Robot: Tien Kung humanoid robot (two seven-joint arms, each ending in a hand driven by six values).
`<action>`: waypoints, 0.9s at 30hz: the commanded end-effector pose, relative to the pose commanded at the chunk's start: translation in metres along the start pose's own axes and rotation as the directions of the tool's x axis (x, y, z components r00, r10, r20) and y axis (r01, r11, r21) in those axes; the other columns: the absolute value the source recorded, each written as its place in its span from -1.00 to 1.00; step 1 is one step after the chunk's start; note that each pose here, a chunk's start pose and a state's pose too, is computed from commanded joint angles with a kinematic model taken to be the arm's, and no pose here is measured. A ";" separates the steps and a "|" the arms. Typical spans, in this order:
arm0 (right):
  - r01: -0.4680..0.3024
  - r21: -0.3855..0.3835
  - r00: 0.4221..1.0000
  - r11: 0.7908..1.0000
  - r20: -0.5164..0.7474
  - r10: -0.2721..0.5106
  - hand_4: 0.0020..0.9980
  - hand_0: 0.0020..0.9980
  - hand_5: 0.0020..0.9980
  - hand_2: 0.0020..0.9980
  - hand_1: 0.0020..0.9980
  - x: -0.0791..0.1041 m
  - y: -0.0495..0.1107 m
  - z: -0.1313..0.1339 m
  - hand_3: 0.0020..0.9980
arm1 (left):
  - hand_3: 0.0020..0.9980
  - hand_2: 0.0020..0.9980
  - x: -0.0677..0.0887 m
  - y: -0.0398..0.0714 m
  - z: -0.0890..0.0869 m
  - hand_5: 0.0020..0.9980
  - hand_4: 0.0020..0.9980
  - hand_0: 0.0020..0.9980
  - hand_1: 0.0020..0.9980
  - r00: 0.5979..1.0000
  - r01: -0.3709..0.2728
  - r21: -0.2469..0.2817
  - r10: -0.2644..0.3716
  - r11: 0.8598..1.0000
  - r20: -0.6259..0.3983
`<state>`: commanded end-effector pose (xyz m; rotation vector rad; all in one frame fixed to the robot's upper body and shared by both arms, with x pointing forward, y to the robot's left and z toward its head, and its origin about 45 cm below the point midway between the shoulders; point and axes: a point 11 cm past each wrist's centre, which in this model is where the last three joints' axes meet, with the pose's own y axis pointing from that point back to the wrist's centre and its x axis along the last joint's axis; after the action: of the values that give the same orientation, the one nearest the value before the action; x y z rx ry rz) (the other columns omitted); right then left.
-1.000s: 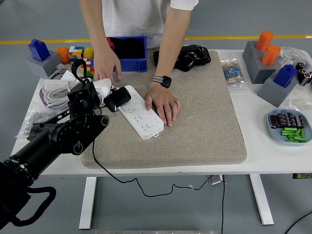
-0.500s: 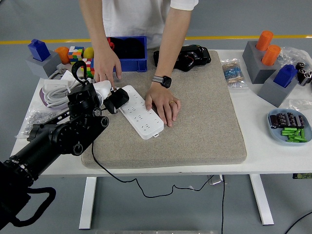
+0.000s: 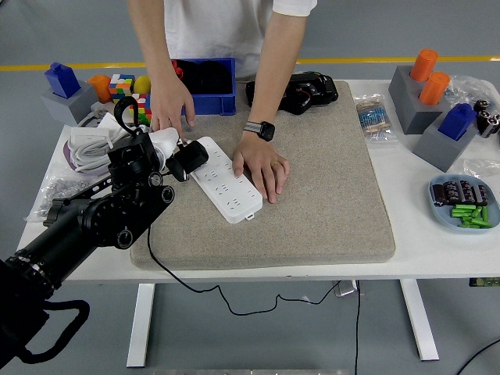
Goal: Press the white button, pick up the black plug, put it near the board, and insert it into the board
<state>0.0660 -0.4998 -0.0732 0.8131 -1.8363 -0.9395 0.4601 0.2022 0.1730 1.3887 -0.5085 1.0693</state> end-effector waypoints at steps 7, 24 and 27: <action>0.001 -0.001 1.000 1.000 -0.001 -0.001 0.28 0.27 -0.39 0.07 0.09 0.000 0.000 0.001 0.07 | 0.28 -0.24 0.000 0.000 0.000 -0.59 0.73 -0.62 -0.21 1.000 0.004 -0.002 -0.004 1.000 -0.009; 0.002 0.000 1.000 1.000 0.003 -0.002 0.28 0.27 -0.39 0.07 0.09 -0.001 0.000 0.000 0.07 | 0.43 0.07 0.000 0.001 0.001 -0.29 0.83 -0.32 0.22 1.000 0.013 -0.005 -0.013 1.000 -0.012; 0.002 0.000 1.000 1.000 0.003 -0.002 0.28 0.27 -0.39 0.07 0.09 -0.001 0.000 0.000 0.07 | 0.43 0.07 -0.001 0.001 0.000 -0.29 0.83 -0.32 0.22 1.000 0.014 -0.005 -0.014 1.000 -0.013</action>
<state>0.0663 -0.4989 -0.0736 0.8139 -1.8387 -0.9424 0.4594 0.2015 0.1728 1.3788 -0.4911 1.0645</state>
